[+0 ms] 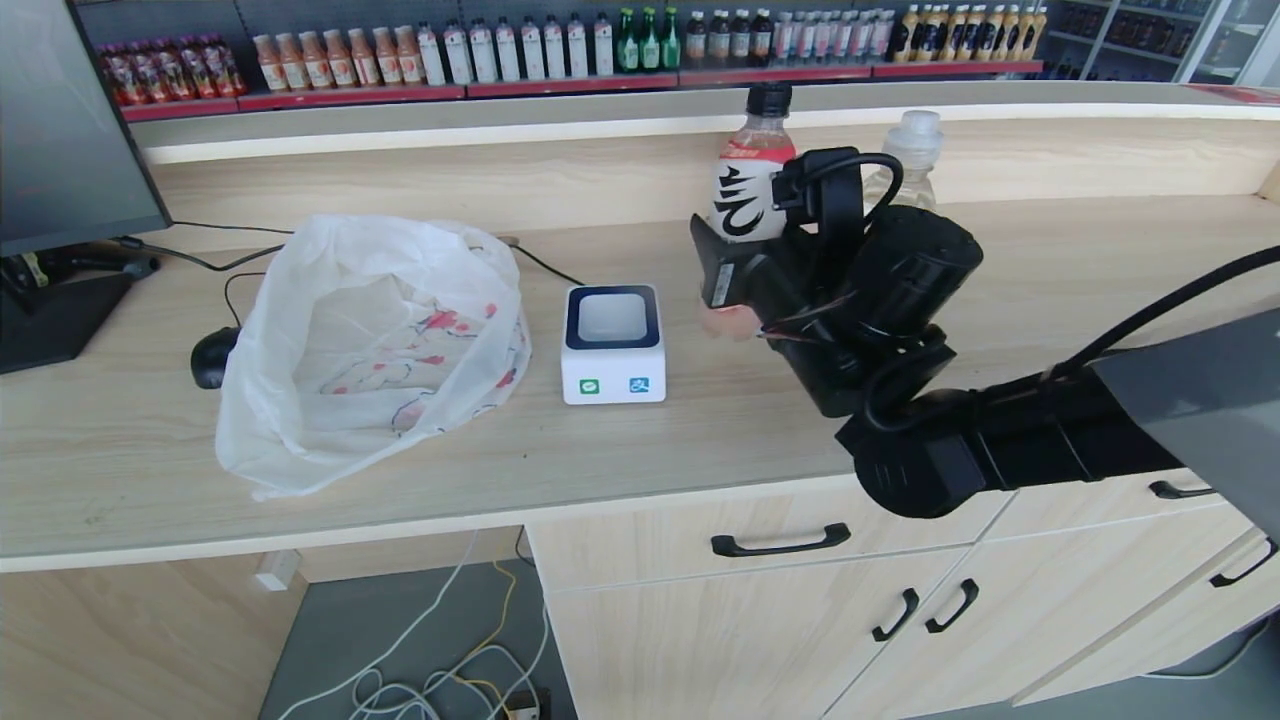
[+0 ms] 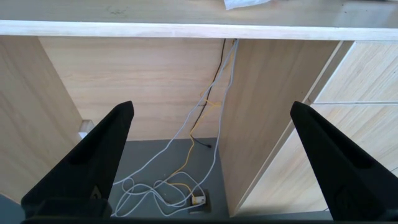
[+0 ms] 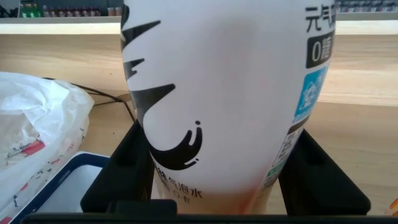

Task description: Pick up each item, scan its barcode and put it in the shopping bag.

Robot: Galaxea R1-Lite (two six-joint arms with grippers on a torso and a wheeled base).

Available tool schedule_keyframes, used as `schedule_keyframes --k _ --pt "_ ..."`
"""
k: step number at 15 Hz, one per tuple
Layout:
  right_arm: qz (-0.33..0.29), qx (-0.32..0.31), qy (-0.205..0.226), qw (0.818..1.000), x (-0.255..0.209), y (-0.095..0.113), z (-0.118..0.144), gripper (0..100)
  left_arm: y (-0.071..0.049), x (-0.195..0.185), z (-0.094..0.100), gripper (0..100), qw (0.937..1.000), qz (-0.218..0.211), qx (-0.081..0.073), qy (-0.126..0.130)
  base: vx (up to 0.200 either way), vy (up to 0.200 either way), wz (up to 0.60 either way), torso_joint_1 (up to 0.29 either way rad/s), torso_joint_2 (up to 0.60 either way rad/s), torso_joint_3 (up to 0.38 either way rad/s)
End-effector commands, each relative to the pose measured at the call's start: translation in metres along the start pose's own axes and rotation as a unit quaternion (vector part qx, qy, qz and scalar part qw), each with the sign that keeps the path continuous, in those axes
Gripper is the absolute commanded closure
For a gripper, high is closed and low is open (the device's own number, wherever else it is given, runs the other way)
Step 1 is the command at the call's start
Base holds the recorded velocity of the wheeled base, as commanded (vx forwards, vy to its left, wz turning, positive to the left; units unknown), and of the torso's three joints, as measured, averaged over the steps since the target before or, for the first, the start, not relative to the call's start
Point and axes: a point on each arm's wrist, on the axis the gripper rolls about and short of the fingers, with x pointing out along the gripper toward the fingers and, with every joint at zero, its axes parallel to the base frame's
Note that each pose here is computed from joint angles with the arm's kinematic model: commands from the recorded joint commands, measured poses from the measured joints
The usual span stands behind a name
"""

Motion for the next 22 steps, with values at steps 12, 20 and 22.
schedule_keyframes --k 12,20,22 --pt "0.104 0.006 0.041 0.994 -0.168 0.005 0.058 100 0.0 0.0 0.0 0 1.0 0.0 0.0 0.0 0.0 0.0 0.0 0.0 0.0 0.0" --pt "0.11 -0.093 0.046 0.988 -0.181 0.071 0.06 100 0.0 0.0 0.0 0 1.0 0.0 0.0 0.0 0.0 0.0 0.0 0.0 0.0 0.0" --pt "0.089 -0.09 0.069 0.99 -0.185 0.1 0.053 100 0.0 0.0 0.0 0 1.0 0.0 0.0 0.0 0.0 0.0 0.0 0.0 0.0 0.0"
